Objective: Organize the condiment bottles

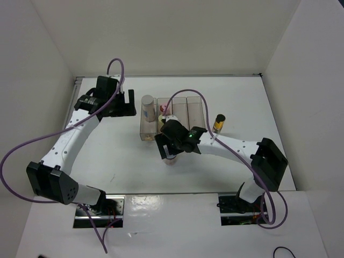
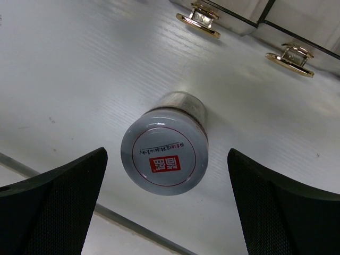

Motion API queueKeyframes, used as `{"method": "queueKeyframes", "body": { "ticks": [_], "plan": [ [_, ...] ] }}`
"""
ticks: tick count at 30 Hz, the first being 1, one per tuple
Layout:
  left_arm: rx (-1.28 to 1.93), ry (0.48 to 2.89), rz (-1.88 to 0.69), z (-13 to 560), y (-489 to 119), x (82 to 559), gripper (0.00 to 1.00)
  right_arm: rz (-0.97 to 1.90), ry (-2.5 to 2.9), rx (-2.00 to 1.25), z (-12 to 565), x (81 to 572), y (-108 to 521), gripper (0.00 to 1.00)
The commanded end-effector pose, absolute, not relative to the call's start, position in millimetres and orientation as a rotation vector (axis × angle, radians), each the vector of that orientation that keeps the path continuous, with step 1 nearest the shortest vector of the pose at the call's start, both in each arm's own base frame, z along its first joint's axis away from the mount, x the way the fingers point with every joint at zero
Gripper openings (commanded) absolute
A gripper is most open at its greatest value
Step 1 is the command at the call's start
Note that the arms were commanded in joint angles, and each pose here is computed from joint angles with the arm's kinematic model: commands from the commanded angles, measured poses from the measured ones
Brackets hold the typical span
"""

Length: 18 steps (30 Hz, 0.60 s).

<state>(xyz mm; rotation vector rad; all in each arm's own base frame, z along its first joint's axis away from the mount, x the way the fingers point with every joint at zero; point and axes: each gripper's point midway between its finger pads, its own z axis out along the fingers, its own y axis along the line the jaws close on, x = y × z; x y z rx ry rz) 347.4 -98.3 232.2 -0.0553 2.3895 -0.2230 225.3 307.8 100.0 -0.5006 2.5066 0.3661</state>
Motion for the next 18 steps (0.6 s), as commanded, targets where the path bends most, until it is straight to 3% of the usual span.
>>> {"method": "queueKeyframes", "body": {
  "ticks": [1,13,17,18],
  "plan": [
    [-0.034,2.327,-0.245,244,-97,351,1.00,0.377,2.468,-0.482,112,235,323,0.98],
    [-0.034,2.344,-0.231,234,-93,350,1.00,0.311,2.500,-0.470,97,235,321,0.94],
    [-0.030,2.364,-0.237,228,-95,350,1.00,0.296,2.514,-0.488,91,232,323,0.82],
    [-0.030,2.364,-0.237,228,-95,350,1.00,0.285,2.509,-0.483,92,233,322,0.75]
  ]
}}
